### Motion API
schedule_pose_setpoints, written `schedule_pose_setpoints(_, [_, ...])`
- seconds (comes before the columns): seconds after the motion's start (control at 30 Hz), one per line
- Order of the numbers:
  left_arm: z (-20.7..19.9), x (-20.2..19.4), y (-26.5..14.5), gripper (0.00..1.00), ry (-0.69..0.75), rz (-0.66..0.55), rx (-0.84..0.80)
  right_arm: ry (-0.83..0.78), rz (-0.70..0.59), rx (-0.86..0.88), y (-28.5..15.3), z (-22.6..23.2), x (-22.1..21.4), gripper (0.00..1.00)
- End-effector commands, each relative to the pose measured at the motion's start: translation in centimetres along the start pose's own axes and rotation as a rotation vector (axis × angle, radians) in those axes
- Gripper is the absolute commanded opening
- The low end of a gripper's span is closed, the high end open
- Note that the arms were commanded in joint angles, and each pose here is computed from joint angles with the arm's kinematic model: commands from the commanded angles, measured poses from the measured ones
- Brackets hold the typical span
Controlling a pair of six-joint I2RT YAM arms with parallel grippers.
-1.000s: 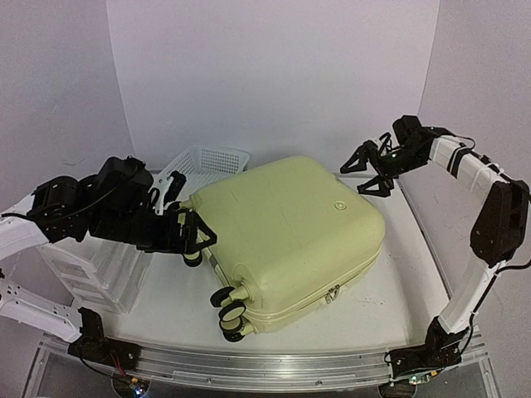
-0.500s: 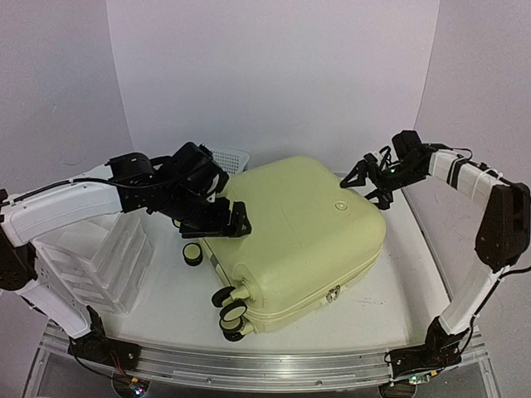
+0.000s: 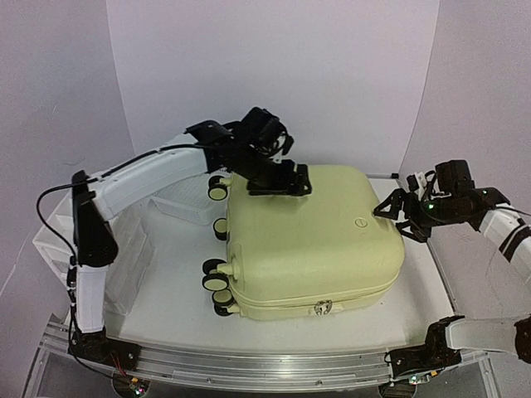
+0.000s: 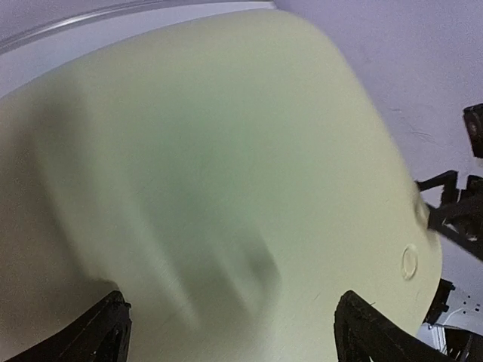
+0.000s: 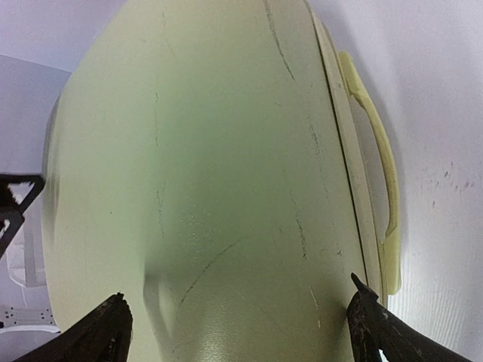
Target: Open, take out, and arrange the luggage
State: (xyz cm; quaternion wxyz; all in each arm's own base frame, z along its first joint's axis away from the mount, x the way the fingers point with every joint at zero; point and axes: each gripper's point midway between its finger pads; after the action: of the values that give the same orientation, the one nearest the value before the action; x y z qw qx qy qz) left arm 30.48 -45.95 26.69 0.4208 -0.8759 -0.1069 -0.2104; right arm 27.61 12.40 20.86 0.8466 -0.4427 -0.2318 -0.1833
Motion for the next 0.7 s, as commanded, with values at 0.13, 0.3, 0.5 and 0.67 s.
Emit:
schedule_pose_setpoints(0.13, [-6.9, 0.5, 8.7, 0.92, 0.115, 0.123, -0.362, 0.046, 0.050, -0.063, -1.7, -0.2, -3.2, 0.98])
schedule_pose_setpoints(0.3, [-6.0, 2.2, 1.8, 0.98, 0.199, 0.007, -0.281, -0.037, 0.075, -0.157, -3.2, -0.9, -2.5, 0.98])
schedule_pose_setpoints(0.5, [-2.8, 0.9, -9.2, 0.99, 0.210, -0.079, -0.201, -0.084, 0.122, -0.161, -2.3, -1.0, -1.6, 0.98])
schedule_pose_setpoints(0.67, [3.6, -1.9, -13.4, 0.99, 0.057, -0.098, -0.061, -0.098, 0.132, -0.128, -1.7, -0.3, -0.2, 0.98])
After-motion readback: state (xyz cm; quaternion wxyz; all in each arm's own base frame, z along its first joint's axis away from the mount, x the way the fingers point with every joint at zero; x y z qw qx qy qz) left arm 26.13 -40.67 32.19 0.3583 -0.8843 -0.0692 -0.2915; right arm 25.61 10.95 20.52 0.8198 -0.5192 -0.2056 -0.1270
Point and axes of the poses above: each gripper's point midway between its finger pads, its own y axis out along the fingers, its own z axis along the line the jaws close on, x = y × z, and after that the axes turned 14 degrees about -y, right-handed
